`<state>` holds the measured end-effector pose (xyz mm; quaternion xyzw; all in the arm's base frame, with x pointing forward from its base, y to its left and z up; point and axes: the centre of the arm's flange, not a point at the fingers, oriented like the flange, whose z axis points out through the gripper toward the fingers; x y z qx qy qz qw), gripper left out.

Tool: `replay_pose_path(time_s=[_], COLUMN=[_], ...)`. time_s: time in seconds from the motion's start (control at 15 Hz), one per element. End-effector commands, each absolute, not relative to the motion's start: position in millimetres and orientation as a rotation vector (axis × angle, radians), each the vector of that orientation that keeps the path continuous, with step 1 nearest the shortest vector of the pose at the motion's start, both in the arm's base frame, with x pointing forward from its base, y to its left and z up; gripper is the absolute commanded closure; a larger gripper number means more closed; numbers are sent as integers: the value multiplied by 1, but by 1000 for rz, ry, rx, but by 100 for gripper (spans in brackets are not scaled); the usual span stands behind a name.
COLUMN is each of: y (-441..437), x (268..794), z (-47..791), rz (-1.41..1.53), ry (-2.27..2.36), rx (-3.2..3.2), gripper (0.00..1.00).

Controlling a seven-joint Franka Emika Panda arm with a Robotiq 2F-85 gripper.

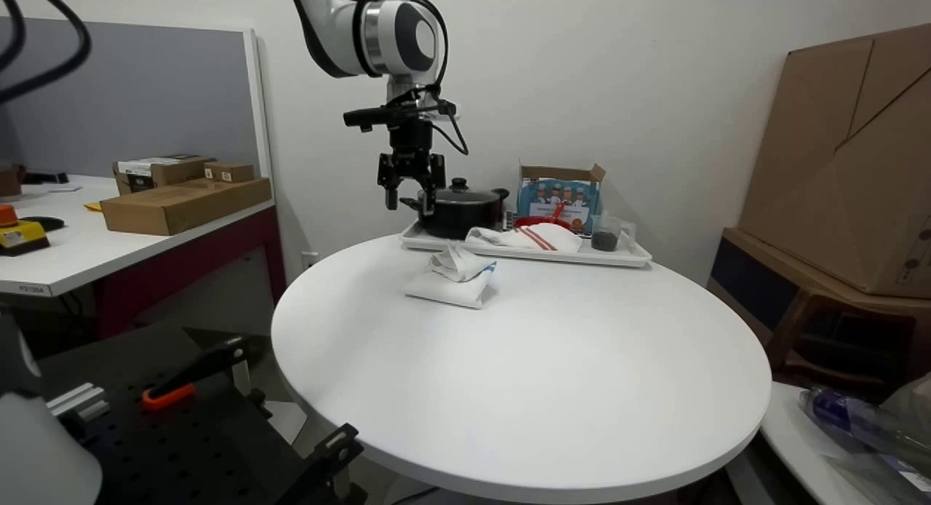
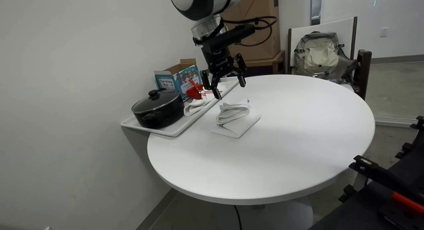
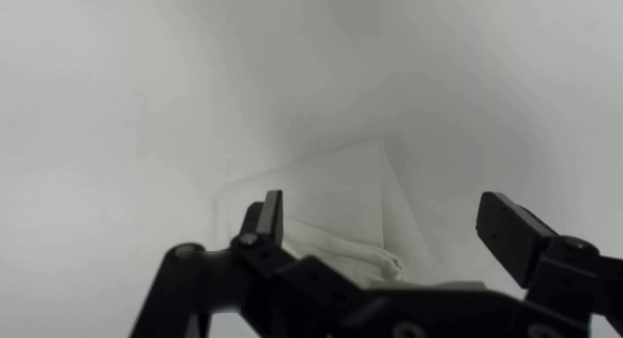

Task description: Fold the white and blue towel from right to left and then bottom to top

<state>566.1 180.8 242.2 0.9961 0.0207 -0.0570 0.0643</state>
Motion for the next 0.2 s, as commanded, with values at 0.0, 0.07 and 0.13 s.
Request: replay_pose_path(time_s=[0.0,0.07,0.13], y=[180,179,178], x=[558,553,551], z=[243,244,246], rz=[-171,-170,-168], ry=[57,53,52], rx=[3006,3006,3006], gripper=[0,0,0])
